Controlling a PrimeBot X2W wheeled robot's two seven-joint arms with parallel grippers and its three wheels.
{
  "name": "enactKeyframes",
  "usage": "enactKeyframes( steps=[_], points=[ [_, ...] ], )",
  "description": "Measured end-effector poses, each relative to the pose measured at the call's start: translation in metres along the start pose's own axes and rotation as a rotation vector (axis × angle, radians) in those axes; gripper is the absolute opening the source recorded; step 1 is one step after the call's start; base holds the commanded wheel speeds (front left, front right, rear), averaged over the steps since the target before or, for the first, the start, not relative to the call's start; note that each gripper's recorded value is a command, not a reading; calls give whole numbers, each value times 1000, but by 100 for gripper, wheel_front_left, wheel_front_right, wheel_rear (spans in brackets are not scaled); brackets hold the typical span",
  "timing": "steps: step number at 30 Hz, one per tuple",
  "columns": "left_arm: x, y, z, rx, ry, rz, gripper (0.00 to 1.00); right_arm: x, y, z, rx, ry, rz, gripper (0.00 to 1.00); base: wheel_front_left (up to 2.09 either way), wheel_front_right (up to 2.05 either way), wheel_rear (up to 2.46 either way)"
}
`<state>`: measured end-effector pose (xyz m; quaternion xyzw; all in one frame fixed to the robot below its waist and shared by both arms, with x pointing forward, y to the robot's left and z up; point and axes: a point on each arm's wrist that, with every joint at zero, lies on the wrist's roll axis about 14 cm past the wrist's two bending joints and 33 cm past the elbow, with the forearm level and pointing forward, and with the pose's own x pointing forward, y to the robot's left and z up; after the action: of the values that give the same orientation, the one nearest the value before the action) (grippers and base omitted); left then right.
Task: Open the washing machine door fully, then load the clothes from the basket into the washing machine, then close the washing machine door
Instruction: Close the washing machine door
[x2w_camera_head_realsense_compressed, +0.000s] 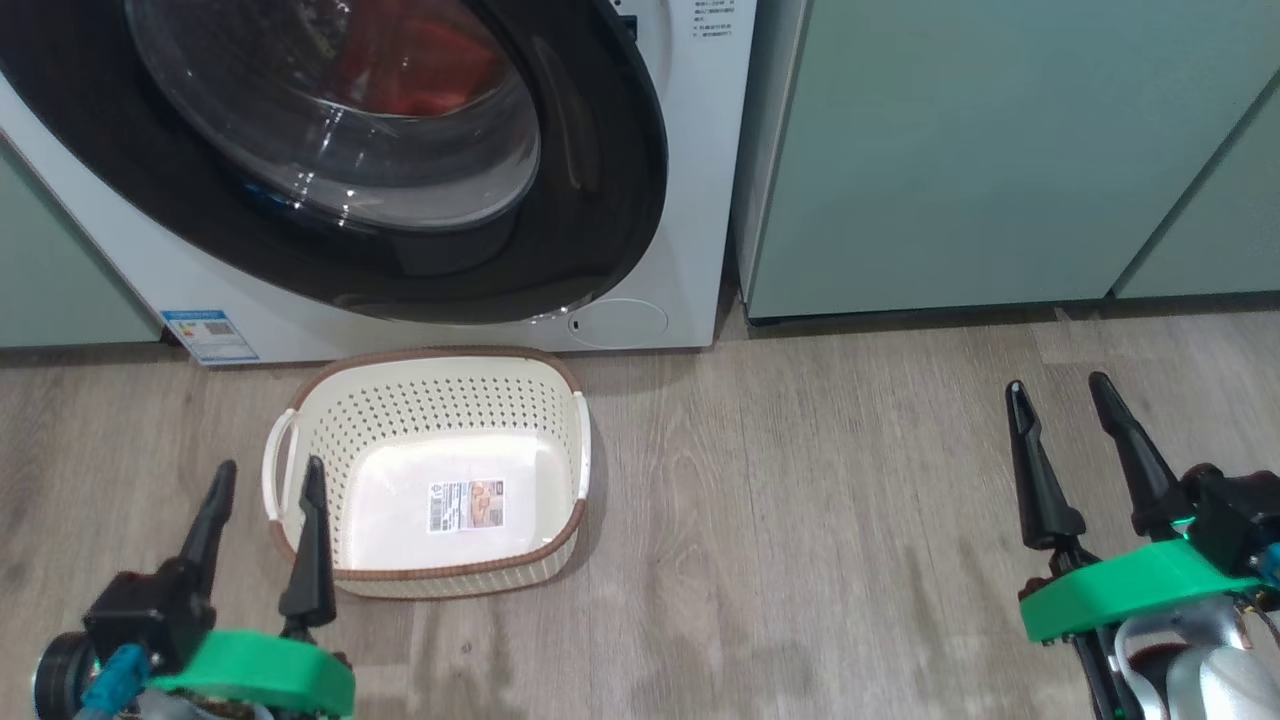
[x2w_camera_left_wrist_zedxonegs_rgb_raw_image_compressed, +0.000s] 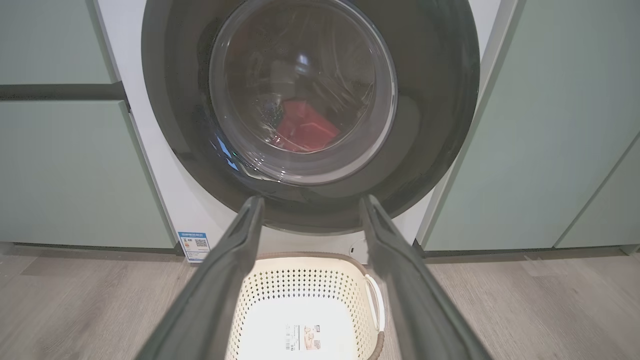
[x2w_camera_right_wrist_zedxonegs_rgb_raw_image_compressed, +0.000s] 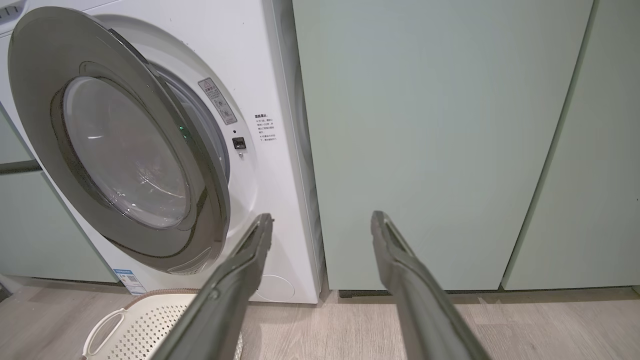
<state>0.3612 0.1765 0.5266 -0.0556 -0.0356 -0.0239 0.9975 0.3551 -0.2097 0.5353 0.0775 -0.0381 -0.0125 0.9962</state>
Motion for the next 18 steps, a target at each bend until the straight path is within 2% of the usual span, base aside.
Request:
enactKeyframes(
  steps=[18],
  points=[
    [-6,8,-8,28,26,42,100,0,1,-1,0,7,4,100,0,0,0]
  ],
)
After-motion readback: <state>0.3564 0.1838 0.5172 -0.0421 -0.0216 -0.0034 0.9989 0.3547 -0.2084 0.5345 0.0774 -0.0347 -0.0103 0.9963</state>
